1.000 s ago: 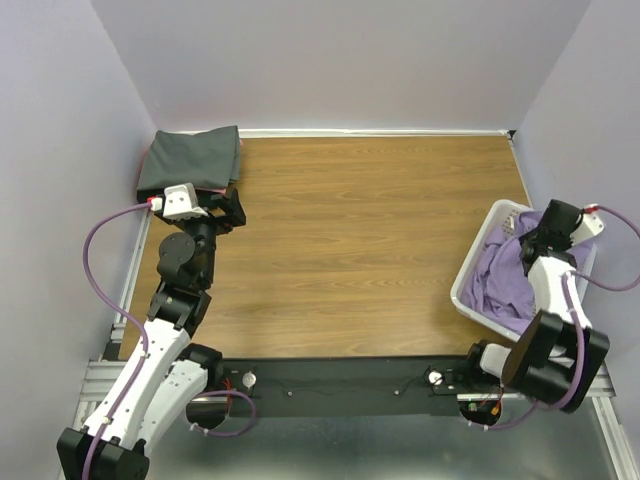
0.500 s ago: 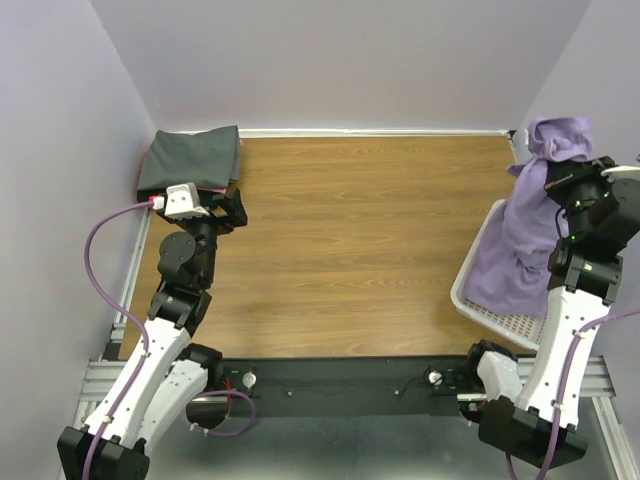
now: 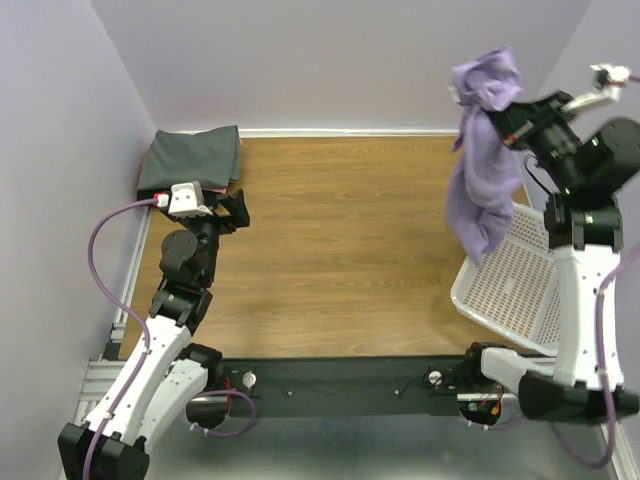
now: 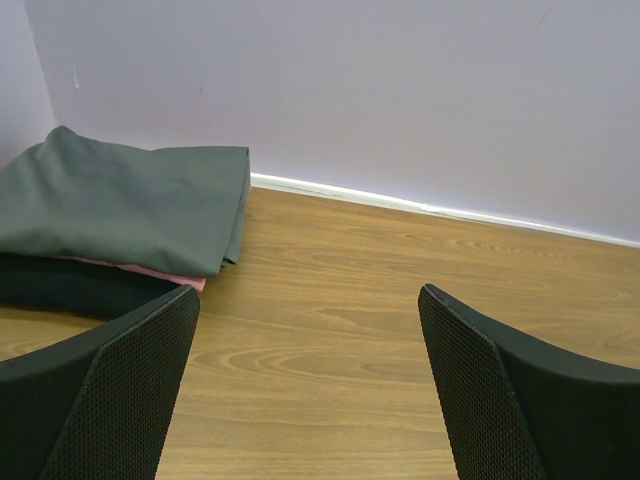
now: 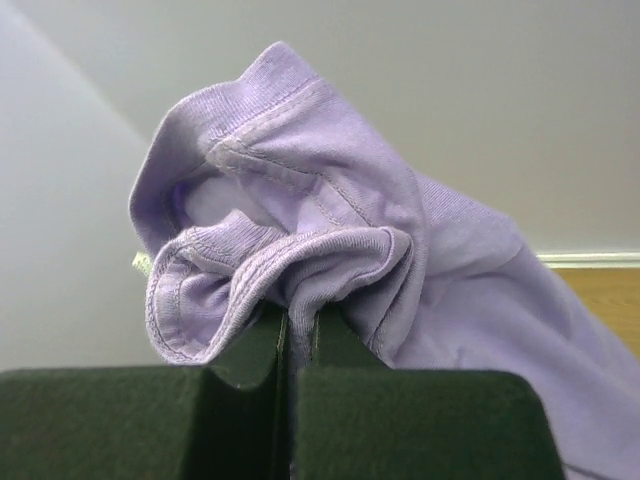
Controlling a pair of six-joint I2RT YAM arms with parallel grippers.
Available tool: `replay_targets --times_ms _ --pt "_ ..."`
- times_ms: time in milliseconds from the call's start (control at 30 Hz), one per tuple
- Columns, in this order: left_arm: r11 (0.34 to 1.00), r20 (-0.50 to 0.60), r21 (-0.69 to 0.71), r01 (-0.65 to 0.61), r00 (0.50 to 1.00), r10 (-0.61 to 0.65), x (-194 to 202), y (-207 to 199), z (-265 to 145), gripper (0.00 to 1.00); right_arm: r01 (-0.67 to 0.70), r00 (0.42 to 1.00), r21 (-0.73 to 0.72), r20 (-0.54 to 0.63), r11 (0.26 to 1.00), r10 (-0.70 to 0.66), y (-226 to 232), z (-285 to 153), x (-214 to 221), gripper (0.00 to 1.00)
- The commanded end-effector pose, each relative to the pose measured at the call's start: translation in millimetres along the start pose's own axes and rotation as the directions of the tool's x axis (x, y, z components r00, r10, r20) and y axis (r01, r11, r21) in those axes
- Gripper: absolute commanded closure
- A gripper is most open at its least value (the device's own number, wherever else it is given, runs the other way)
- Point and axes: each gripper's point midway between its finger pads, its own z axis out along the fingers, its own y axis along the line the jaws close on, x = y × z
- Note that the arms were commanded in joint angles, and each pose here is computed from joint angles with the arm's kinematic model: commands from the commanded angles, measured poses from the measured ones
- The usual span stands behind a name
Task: Fold and stack the t-shirts
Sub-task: Move the tshirt to the center of the board
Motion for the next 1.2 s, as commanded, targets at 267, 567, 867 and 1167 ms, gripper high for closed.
replay_targets --times_ms 267,567,867,1167 --pt "1.000 0.004 -0.007 -0.022 1.000 0.022 1 1 1 0.02 0.133 0.981 -0.250 -0.105 0.959 -0.163 133 104 65 0.99" --pt "0.999 0.009 -0.026 -0.018 1.000 0.018 2 5 1 0.02 0.161 0.964 -0.028 -0.212 0.987 -0.163 81 110 138 0.90" --pt "1.000 -0.070 0.000 -0.026 0.997 0.026 26 -2 14 0.09 0.346 0.919 0.578 -0.366 0.739 -0.144 -106 39 249 0.00" --pt "0.992 -0.153 0.126 -0.020 0.987 0.039 64 -43 41 0.10 0.369 0.855 0.423 -0.505 0.827 -0.123 -100 46 306 0.00"
